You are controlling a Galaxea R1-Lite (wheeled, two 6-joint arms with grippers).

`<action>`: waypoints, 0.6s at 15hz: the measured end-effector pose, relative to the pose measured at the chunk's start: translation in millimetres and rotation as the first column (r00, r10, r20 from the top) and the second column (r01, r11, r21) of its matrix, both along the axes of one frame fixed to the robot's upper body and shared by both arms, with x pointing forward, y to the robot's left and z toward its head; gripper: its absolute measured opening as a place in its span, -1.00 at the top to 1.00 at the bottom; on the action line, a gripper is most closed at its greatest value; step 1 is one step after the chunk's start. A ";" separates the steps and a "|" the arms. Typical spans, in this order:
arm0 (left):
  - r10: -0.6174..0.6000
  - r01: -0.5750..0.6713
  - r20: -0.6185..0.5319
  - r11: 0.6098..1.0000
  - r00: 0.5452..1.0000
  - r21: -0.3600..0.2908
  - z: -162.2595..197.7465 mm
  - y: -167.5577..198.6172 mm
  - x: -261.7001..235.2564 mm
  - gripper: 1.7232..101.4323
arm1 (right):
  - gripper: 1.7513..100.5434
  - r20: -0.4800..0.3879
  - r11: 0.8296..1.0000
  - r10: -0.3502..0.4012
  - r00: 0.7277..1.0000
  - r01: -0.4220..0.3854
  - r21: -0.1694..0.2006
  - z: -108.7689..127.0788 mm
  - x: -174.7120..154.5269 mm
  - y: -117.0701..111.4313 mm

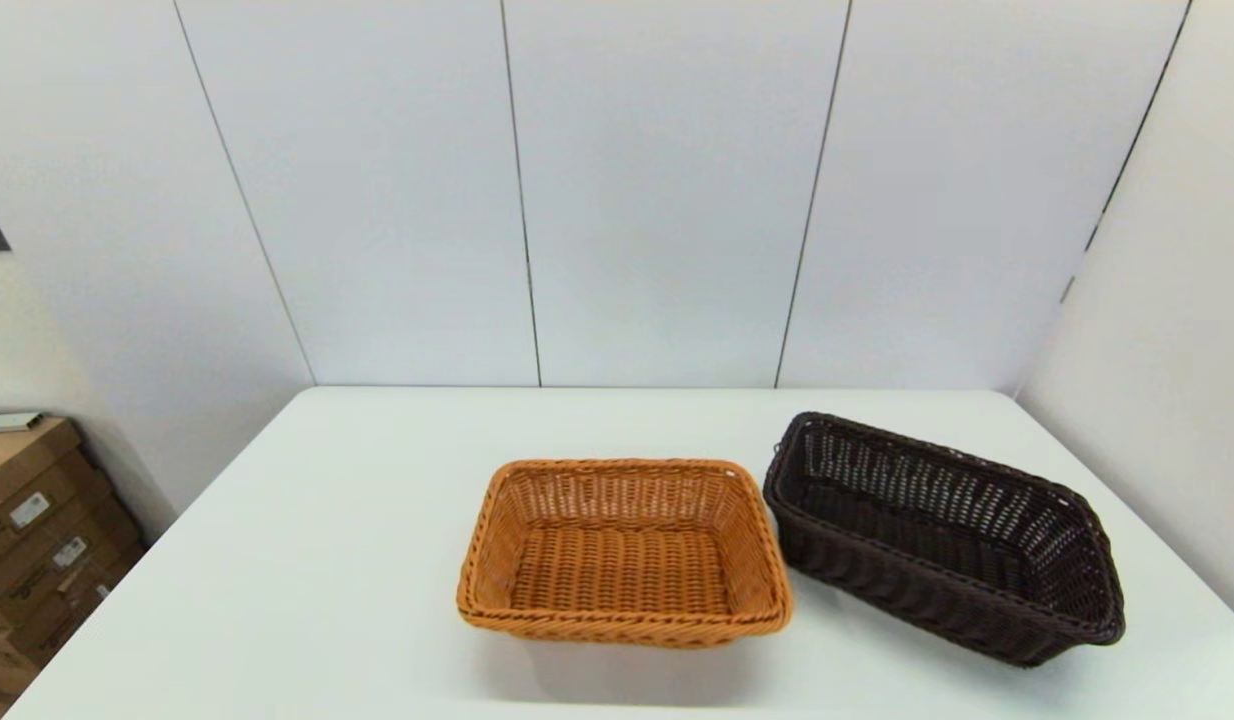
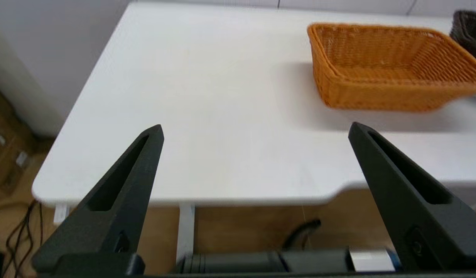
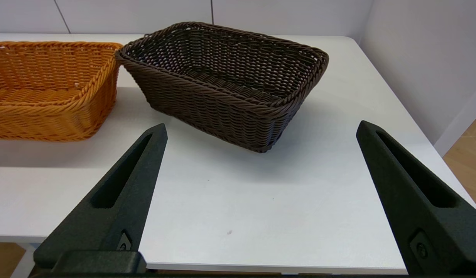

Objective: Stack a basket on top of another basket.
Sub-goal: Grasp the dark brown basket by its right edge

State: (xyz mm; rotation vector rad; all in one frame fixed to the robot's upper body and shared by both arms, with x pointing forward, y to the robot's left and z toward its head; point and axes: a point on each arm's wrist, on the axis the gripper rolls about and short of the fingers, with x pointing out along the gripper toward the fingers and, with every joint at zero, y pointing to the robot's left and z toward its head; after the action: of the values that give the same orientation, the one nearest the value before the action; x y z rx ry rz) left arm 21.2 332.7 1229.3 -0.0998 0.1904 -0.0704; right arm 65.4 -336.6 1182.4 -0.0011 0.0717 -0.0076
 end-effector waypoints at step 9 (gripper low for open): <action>0.078 -0.096 0.197 0.992 0.977 0.083 -44.2 1.6 46.8 -0.93 | -0.94 0.000 1.000 -0.001 1.000 0.001 0.000 0.0 0.0 0.0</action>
State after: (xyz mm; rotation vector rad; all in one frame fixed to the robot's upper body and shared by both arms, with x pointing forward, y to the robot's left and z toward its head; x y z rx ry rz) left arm 68.0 334.4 1185.1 -0.0090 -0.0058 0.0159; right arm 65.4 -336.7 1182.4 -0.0011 0.0717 -0.0085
